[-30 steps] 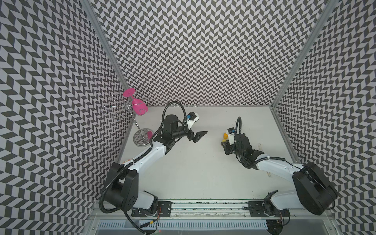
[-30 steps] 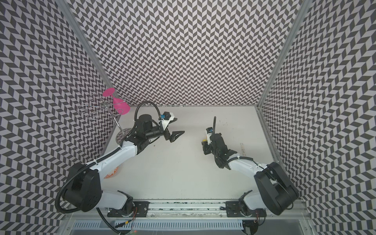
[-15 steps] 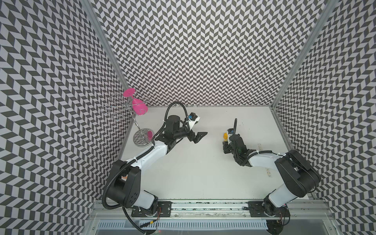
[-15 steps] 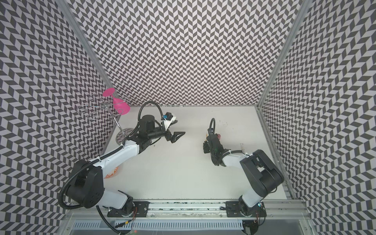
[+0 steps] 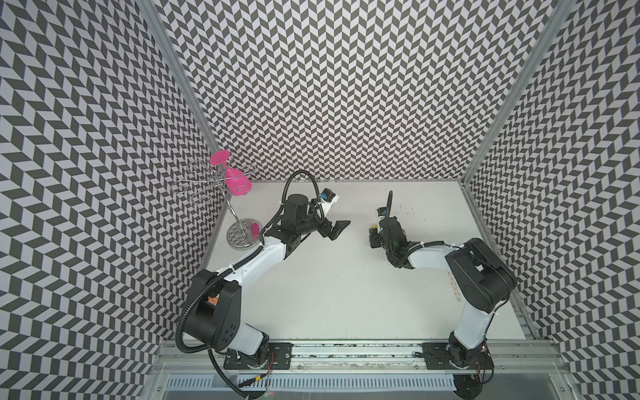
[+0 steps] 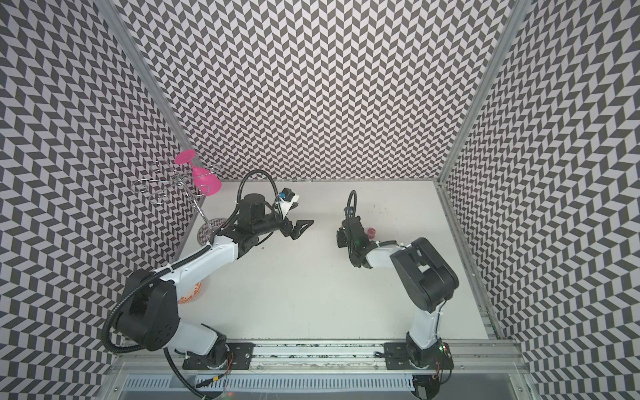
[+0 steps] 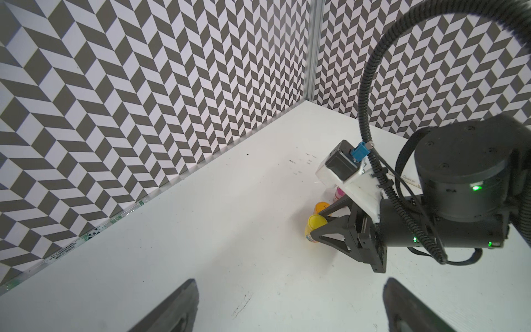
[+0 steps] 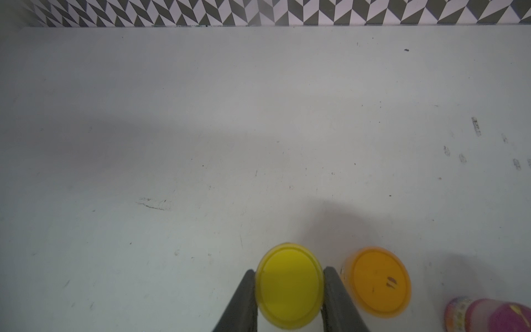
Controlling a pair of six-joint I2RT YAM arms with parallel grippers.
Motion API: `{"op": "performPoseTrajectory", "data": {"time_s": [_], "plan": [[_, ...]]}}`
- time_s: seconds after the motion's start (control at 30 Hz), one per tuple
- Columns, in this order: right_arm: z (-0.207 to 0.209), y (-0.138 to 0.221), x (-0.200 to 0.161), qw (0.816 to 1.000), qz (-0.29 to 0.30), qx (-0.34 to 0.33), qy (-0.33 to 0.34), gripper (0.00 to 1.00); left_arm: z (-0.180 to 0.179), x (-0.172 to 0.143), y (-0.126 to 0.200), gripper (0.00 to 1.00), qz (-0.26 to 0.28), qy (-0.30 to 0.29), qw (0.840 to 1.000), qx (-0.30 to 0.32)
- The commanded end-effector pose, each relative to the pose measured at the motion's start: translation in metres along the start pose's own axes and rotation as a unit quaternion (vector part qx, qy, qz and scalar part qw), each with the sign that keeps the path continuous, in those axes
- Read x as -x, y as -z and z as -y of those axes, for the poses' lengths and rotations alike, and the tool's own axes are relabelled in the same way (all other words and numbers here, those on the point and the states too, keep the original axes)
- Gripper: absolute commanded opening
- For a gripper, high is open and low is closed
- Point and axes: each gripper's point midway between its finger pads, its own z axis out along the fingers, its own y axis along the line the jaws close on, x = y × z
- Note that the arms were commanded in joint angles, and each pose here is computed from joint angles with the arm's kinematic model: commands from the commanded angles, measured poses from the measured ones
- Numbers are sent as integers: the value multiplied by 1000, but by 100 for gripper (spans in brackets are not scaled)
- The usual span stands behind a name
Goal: Close the paint jar lid
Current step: Place the paint jar at the center of the board.
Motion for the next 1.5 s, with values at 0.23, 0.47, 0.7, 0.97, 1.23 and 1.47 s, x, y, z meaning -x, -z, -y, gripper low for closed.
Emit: {"op": "performPoseTrajectory", "data": {"time_s": [0.23, 0.47, 0.7, 0.97, 1.23, 1.47], "plan": [[-11, -18, 8, 1000, 23, -14, 14, 20, -3, 4, -1, 100, -5, 6, 1000, 4], [-17, -21, 4, 999, 19, -10, 26, 21, -4, 5, -1, 100, -3, 7, 1000, 4], [-20, -25, -1, 1000, 13, -10, 26, 23, -5, 3, -2, 100, -6, 10, 1000, 5], [-22, -25, 0, 1000, 15, -6, 26, 43, -4, 3, -2, 100, -7, 10, 1000, 4], [-24, -18, 11, 999, 28, -4, 29, 52, -5, 1, -3, 100, -10, 12, 1000, 4], [-26, -9, 30, 998, 47, -1, 34, 57, -6, -3, -4, 100, -17, 11, 1000, 7]]}}
